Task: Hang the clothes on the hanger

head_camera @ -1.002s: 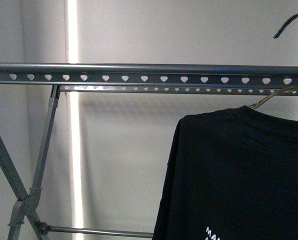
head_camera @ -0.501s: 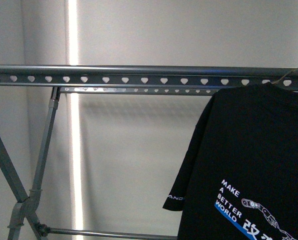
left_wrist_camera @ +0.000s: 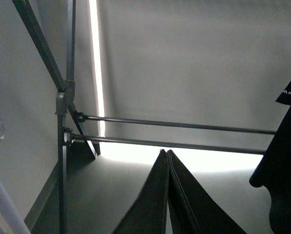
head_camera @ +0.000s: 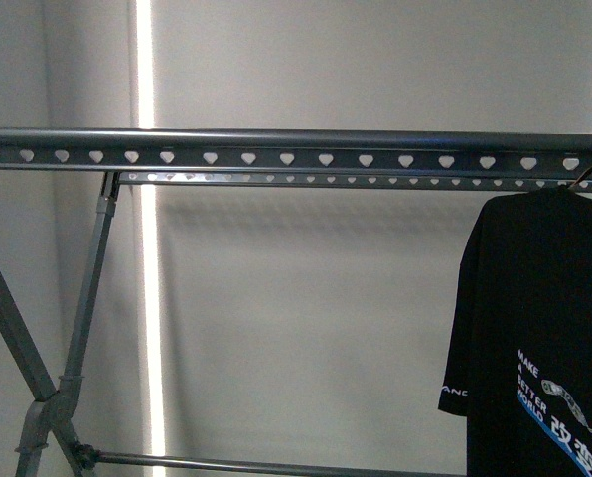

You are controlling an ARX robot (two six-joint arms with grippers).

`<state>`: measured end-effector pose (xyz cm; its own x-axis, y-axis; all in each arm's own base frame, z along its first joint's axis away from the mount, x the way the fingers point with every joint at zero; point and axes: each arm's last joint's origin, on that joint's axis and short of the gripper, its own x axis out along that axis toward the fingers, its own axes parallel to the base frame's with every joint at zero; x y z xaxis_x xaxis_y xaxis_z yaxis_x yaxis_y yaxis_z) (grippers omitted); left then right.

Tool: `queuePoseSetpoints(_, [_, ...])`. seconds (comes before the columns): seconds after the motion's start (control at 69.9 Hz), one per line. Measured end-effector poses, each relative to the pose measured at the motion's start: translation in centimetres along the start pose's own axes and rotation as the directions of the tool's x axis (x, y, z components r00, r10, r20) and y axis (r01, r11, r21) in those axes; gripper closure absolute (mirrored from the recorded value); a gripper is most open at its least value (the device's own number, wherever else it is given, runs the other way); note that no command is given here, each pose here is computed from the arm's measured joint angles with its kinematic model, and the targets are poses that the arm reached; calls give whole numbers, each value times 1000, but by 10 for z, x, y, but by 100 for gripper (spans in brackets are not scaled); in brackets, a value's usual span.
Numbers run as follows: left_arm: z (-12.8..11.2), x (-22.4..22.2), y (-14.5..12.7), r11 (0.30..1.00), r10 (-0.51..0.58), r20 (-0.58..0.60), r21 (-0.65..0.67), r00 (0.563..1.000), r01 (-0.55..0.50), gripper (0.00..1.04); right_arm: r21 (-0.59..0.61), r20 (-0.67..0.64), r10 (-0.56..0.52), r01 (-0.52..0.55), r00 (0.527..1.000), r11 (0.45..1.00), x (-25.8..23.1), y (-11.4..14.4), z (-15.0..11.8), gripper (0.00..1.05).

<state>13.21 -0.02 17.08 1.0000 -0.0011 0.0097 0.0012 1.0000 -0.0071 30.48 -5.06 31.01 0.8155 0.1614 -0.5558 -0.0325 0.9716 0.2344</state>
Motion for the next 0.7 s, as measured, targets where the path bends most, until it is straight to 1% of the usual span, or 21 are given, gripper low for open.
queuePoseSetpoints(0.143, [1, -4, 0, 1000, 0, 5, 0, 1000, 0, 101, 17, -16, -43, 43, 999, 999, 22, -1, 16, 96])
queuePoseSetpoints(0.243, [2, -9, 0, 1000, 0, 12, 0, 1000, 0, 101, 35, -30, -93, 94, 995, 995, 40, -5, 32, 96])
queuePoseSetpoints(0.444, [3, -16, 0, 1000, 0, 14, 0, 1000, 0, 101, 38, -35, -133, 134, 990, 990, 59, -8, 58, 96])
queuePoseSetpoints(0.544, [3, -18, 0, 1000, 0, 14, 0, 1000, 0, 101, 33, -44, -153, 155, 987, 987, 69, -8, 65, 96])
queuePoseSetpoints(0.701, [2, -21, 0, 1000, 0, 13, 0, 1000, 0, 101, 22, -68, -187, 188, 980, 982, 89, -7, 69, 96])
